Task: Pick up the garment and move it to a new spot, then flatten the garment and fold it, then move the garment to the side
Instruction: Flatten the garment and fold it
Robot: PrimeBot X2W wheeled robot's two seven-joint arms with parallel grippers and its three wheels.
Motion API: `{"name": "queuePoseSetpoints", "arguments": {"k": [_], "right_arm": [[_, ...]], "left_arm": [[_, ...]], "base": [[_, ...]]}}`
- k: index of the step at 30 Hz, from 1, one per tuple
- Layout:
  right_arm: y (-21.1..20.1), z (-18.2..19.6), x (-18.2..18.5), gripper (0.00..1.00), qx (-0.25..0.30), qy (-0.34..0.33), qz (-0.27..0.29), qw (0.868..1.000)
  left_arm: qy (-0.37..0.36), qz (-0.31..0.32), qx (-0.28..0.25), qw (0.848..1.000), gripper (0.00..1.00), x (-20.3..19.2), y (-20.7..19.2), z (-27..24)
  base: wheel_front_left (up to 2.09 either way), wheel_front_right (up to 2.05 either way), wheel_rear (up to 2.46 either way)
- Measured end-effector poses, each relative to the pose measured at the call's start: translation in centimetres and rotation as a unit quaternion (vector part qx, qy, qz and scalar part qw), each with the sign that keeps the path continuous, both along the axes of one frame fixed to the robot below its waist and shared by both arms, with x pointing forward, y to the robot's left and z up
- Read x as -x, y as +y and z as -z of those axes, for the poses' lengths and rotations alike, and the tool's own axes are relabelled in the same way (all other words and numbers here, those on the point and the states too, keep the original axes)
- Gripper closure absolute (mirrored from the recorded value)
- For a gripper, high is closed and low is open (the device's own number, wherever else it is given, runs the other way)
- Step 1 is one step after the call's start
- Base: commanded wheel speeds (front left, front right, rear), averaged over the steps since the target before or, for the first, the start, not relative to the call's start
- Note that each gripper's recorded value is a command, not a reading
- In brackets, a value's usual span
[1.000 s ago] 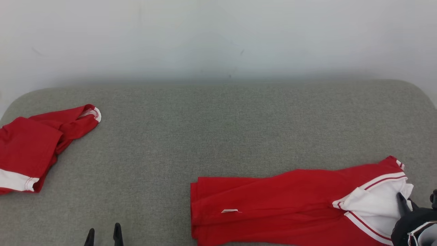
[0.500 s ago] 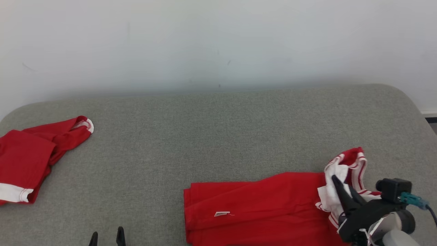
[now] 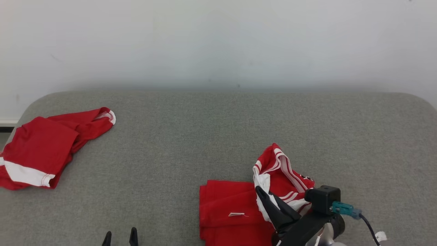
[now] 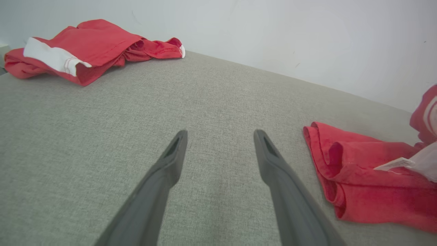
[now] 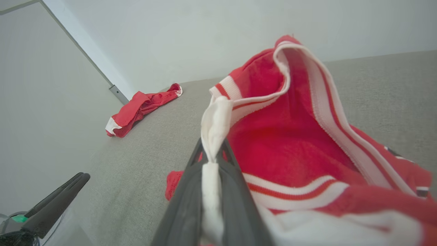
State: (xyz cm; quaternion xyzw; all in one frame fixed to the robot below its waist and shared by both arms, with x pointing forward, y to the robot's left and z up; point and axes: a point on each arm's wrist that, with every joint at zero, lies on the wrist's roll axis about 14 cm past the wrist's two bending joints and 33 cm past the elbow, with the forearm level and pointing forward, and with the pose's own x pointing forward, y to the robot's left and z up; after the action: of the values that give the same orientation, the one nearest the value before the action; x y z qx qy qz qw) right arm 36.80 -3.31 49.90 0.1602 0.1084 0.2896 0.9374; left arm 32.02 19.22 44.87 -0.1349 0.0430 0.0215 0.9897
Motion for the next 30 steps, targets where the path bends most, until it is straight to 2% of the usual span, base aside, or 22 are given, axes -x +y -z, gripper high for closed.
{"name": "queuePoseSetpoints", "arguments": {"k": [5, 11, 20, 21, 22, 23, 26, 30], "right_arm": [[3.7, 0.7, 0.7, 1.0, -0.007, 0.015, -0.035, 0.999], [5.7, 2.8, 0.8, 1.0, 0.015, 0.037, -0.057, 0.998], [6.3, 5.0, -0.2, 1.0, 0.036, 0.048, -0.058, 0.996], [6.4, 5.1, -0.2, 0.65, 0.035, 0.05, -0.059, 0.996], [6.6, 5.1, -0.1, 0.08, 0.034, 0.049, -0.061, 0.996], [6.8, 4.9, -0.1, 0.0, 0.029, 0.046, -0.062, 0.997], [7.3, 3.8, -0.4, 0.0, 0.012, 0.03, -0.061, 0.998], [7.4, 0.4, -1.2, 0.0, -0.039, -0.012, -0.049, 0.998]], "left_arm": [[0.001, -0.005, 0.001, 1.0, 0.0, 0.2, 0.2, 0.0], [0.003, -0.008, 0.002, 1.0, 0.0, 0.2, 0.3, 0.2], [0.013, -0.011, 0.004, 1.0, 0.0, -0.1, 0.4, 0.6], [0.014, -0.011, 0.004, 1.0, 0.0, -0.1, 0.4, 0.7], [0.014, -0.011, 0.004, 1.0, 0.0, -0.1, 0.4, 0.7], [0.014, -0.011, 0.004, 1.0, 0.0, -0.1, 0.4, 0.7], [0.013, -0.011, 0.004, 1.0, 0.0, -0.1, 0.4, 0.7], [0.011, -0.011, 0.003, 1.0, 0.0, -0.2, 0.5, 0.5]], "base": [[0.0, 0.0, 0.0], [0.0, 0.0, 0.0], [0.0, 0.0, 0.0], [0.0, 0.0, 0.0], [0.0, 0.0, 0.0], [0.0, 0.0, 0.0], [0.0, 0.0, 0.0], [0.0, 0.0, 0.0]]}}
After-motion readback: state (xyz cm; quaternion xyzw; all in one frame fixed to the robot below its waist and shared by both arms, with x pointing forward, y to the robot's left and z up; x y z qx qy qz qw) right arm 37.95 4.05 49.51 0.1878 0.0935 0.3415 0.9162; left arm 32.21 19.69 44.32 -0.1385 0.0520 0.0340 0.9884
